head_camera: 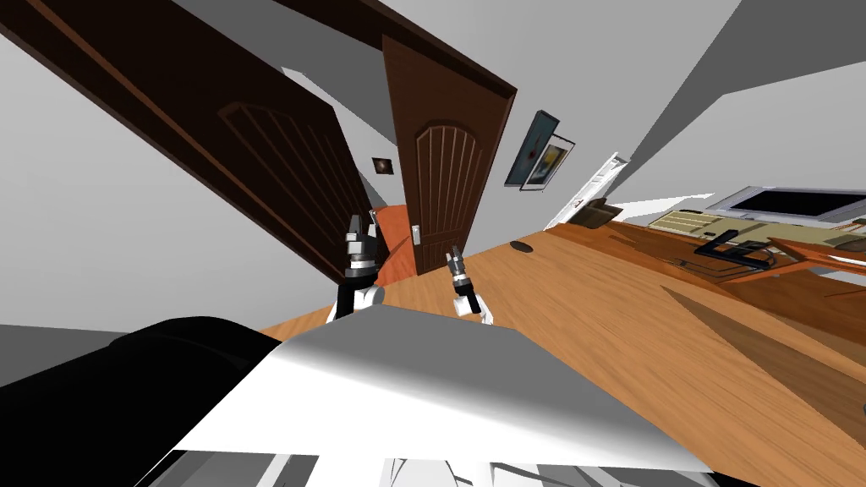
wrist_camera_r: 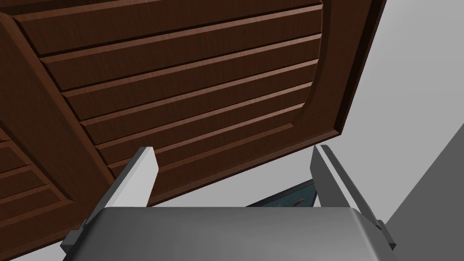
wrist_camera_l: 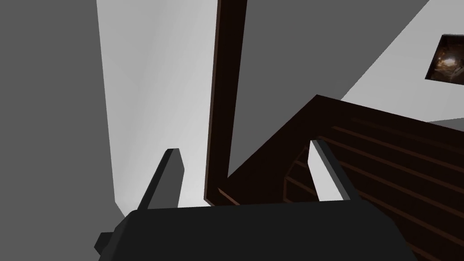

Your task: Push the door open

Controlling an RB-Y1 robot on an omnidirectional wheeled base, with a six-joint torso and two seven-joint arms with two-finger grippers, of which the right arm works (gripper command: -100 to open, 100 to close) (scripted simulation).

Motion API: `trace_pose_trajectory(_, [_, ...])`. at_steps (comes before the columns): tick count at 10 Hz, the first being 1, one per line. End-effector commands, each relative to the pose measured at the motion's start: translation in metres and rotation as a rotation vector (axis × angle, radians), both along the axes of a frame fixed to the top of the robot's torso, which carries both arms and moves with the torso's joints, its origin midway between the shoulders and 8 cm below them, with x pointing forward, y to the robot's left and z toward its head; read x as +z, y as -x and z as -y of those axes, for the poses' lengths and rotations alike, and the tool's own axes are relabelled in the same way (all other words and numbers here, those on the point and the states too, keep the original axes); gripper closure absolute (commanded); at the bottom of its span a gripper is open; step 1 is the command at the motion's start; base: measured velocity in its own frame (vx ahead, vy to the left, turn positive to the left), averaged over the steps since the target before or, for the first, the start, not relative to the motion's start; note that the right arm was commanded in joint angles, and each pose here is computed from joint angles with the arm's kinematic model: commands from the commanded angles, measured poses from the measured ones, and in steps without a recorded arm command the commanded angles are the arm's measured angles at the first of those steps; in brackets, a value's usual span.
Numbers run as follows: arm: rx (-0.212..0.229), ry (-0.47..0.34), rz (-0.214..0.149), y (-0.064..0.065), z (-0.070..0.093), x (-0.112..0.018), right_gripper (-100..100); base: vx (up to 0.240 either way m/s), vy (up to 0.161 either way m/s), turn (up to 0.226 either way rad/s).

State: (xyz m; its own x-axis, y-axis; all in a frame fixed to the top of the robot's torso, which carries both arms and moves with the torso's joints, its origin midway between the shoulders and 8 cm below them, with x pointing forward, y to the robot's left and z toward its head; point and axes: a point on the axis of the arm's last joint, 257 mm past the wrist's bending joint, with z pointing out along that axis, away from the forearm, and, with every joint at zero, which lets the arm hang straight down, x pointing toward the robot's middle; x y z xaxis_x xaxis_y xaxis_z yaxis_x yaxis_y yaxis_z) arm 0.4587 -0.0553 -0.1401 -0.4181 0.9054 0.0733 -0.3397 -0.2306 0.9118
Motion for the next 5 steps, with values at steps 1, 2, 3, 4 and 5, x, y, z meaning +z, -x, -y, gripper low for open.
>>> trace_pose_trajectory(1, [0.029,0.009,-0.020,-0.003,-0.014,-0.009,-100,0.081,0.078,-0.074])
trace_pose_trajectory(2, [0.046,0.014,-0.032,-0.004,-0.021,-0.014,-100,0.077,0.075,-0.105])
trace_pose_trajectory(3, [0.063,0.020,-0.044,-0.005,-0.029,-0.019,-100,0.082,0.075,-0.112])
trace_pose_trajectory(4, [0.095,0.033,-0.066,-0.006,-0.044,-0.029,-100,0.098,0.086,-0.171])
trace_pose_trajectory(5, [0.111,0.040,-0.077,-0.006,-0.051,-0.034,-100,0.113,0.098,-0.125])
